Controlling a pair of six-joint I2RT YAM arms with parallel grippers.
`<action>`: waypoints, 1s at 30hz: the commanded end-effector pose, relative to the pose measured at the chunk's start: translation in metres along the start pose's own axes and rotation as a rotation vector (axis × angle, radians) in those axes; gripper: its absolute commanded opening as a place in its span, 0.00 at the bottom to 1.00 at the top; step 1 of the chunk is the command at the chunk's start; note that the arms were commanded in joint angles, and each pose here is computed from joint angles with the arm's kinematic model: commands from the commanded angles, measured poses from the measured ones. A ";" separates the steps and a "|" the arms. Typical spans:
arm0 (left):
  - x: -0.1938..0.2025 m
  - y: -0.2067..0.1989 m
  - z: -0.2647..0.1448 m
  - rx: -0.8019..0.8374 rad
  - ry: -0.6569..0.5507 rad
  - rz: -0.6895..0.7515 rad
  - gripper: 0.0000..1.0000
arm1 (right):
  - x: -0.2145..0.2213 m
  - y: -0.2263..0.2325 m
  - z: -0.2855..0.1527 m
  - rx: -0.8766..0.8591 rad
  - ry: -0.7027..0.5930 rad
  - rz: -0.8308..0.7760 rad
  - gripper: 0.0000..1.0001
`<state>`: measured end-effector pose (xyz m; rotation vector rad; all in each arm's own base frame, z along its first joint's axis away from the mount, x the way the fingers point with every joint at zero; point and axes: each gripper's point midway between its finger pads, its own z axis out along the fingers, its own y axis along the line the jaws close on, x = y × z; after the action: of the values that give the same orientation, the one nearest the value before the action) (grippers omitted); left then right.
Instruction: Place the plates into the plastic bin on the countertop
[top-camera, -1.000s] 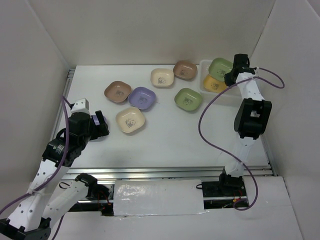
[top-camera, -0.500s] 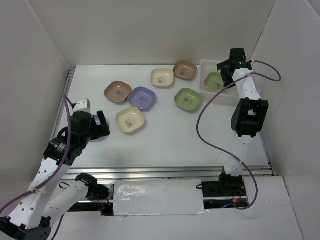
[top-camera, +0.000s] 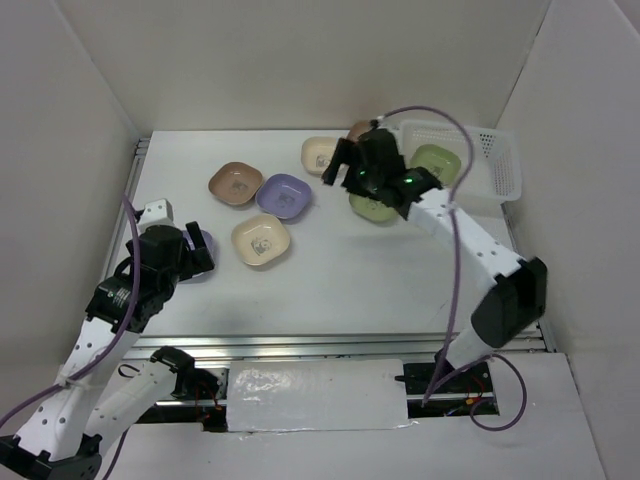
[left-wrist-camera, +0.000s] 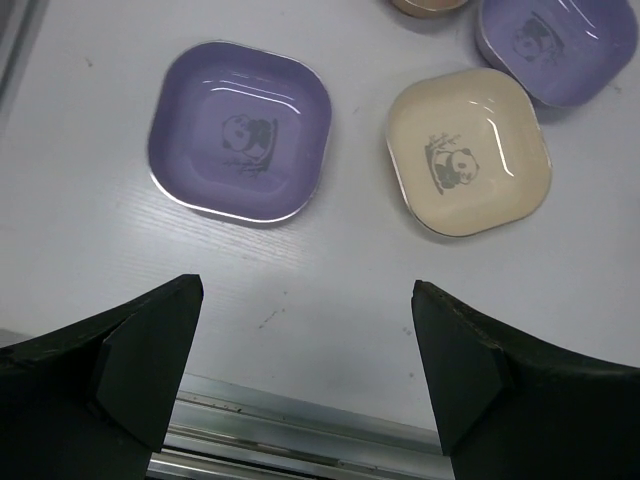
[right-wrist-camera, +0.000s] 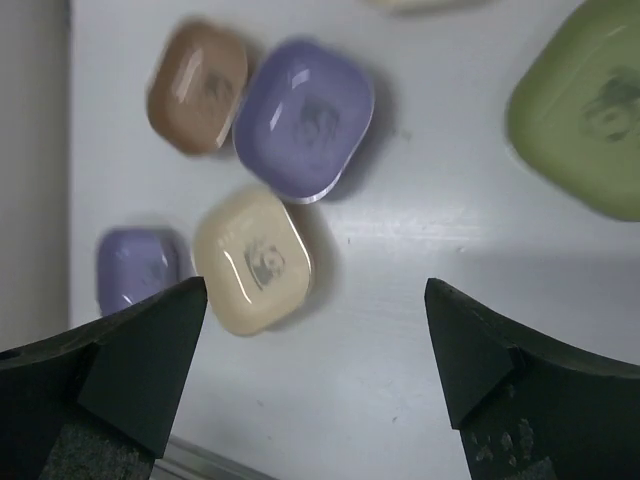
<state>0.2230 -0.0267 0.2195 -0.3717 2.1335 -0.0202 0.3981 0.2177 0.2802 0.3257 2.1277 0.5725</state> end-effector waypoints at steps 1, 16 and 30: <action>-0.021 0.026 -0.012 -0.138 -0.096 -0.093 0.99 | 0.110 0.004 0.052 -0.022 0.253 -0.214 0.97; -0.019 0.028 -0.013 -0.141 -0.095 -0.093 0.99 | 0.242 0.005 0.138 0.056 0.507 -0.320 0.87; -0.019 0.019 -0.011 -0.091 -0.093 -0.074 0.99 | 0.226 0.030 0.118 -0.028 0.443 -0.262 0.81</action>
<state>0.2130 -0.0024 0.2247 -0.5149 2.0767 0.0793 0.3601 0.3602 0.0333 -0.1277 2.6429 0.4477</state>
